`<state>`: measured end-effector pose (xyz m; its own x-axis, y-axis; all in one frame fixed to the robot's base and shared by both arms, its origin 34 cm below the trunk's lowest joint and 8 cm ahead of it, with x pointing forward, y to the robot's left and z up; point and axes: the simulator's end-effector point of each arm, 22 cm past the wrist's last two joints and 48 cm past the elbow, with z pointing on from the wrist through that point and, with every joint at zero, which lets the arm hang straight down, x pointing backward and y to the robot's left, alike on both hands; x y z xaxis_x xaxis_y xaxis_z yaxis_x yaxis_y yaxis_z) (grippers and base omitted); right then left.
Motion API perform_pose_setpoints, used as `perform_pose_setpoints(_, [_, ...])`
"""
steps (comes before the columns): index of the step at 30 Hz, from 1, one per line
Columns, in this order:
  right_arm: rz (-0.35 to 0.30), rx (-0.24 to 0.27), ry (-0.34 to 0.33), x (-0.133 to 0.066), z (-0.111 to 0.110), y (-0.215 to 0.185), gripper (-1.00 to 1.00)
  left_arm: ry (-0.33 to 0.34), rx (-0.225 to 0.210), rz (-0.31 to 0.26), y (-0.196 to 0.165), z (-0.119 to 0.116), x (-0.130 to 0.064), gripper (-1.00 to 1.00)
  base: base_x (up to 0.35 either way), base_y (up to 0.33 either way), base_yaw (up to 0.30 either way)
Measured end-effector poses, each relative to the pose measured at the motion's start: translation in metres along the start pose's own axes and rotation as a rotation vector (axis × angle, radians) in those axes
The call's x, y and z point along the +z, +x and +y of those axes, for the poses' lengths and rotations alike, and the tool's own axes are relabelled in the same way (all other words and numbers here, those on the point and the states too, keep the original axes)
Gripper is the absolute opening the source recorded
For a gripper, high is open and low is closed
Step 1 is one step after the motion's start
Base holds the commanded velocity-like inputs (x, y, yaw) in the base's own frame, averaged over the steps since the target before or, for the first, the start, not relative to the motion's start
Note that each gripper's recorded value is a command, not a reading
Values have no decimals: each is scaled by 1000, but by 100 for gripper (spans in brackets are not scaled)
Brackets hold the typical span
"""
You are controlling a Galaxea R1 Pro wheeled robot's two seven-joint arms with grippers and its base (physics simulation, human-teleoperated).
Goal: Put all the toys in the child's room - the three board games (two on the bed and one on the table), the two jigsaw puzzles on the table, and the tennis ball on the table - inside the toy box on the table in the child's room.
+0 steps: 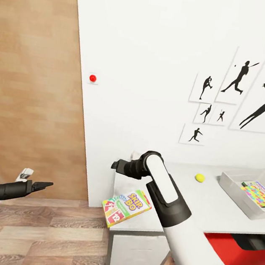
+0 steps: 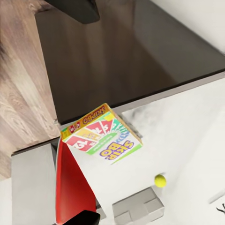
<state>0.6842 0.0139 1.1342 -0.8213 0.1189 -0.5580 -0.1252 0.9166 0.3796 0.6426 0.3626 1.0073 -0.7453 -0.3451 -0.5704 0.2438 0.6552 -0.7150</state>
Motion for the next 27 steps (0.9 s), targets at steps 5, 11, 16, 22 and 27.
perform_pose_setpoints(5, [54, 12, 8, 10, -7, 34, 100, 2, 6, -5, -2, -3, -2, 100, 0, 0, 0])
perform_pose_setpoints(11, [113, 33, 15, 20, -15, 71, 100, 6, 12, -12, -5, -7, -4, 100, 0, 0, 0])
perform_pose_setpoints(16, [126, 34, 18, 19, -19, 80, 100, 9, 18, -17, -8, -10, -6, 100, 0, 0, 0])
perform_pose_setpoints(22, [100, 4, 18, 8, -28, 72, 100, 12, 25, -24, -11, -14, -9, 100, 0, 0, 0])
perform_pose_setpoints(27, [99, -28, 11, 2, -26, 72, 100, 14, 30, -29, -13, -17, -11, 100, -53, 0, 0])
